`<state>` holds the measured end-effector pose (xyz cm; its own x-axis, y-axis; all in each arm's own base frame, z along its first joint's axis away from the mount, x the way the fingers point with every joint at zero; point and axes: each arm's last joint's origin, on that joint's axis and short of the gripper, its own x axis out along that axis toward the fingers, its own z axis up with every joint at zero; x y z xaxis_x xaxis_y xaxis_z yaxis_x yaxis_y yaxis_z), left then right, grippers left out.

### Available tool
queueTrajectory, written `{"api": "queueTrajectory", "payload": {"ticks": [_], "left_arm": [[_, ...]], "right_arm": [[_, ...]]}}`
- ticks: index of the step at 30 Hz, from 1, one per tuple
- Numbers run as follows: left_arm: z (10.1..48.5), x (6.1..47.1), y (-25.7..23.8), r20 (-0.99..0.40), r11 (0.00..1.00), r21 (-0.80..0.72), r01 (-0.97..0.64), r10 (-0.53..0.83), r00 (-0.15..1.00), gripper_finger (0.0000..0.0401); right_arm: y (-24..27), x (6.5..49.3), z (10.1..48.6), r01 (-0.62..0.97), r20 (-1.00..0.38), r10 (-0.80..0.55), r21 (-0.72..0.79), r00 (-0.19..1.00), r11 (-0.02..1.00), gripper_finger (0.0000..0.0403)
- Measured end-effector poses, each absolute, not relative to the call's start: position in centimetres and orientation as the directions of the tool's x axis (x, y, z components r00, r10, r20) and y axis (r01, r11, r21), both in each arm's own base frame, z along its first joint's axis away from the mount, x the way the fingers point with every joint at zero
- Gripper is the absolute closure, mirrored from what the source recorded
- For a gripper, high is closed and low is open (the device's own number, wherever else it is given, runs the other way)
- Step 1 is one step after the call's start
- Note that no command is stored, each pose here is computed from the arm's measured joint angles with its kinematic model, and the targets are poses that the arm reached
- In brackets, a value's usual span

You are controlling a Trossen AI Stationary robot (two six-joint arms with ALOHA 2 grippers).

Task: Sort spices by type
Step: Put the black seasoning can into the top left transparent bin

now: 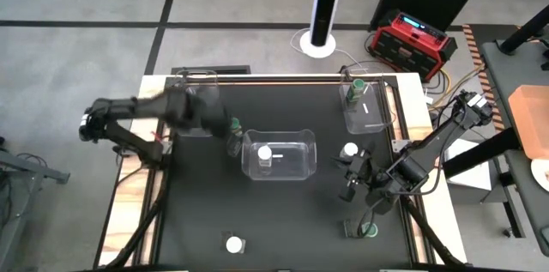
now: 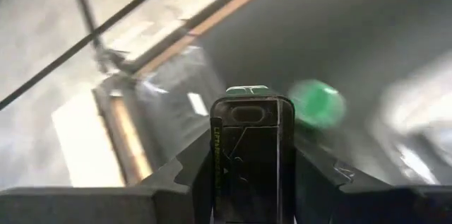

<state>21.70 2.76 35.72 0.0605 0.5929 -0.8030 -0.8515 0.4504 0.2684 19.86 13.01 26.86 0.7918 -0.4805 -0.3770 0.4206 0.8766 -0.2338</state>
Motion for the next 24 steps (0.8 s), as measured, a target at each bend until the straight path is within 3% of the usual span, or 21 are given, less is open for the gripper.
{"api": "queueTrajectory", "payload": {"ticks": [4, 12, 24], "left_arm": [[36.3, 19.4, 7.8, -0.790, 0.353, 0.268, -0.896, 0.613, 0.005, 0.0281], [34.2, 14.3, 14.7, -0.819, 0.290, 0.070, -0.955, 0.562, 0.111, 0.0282], [27.0, 13.0, 18.7, -0.894, 0.272, 0.173, -0.947, 0.447, -0.035, 0.0282]], "right_arm": [[13.0, 19.9, 26.9, 0.417, -0.378, -0.480, -0.240, 0.792, 0.877, 0.0394], [13.0, 19.9, 26.9, 0.396, -0.387, -0.469, -0.257, 0.794, 0.882, 0.0394], [11.6, 20.8, 27.1, 0.439, -0.395, -0.499, -0.239, 0.771, 0.866, 0.0394]]}}
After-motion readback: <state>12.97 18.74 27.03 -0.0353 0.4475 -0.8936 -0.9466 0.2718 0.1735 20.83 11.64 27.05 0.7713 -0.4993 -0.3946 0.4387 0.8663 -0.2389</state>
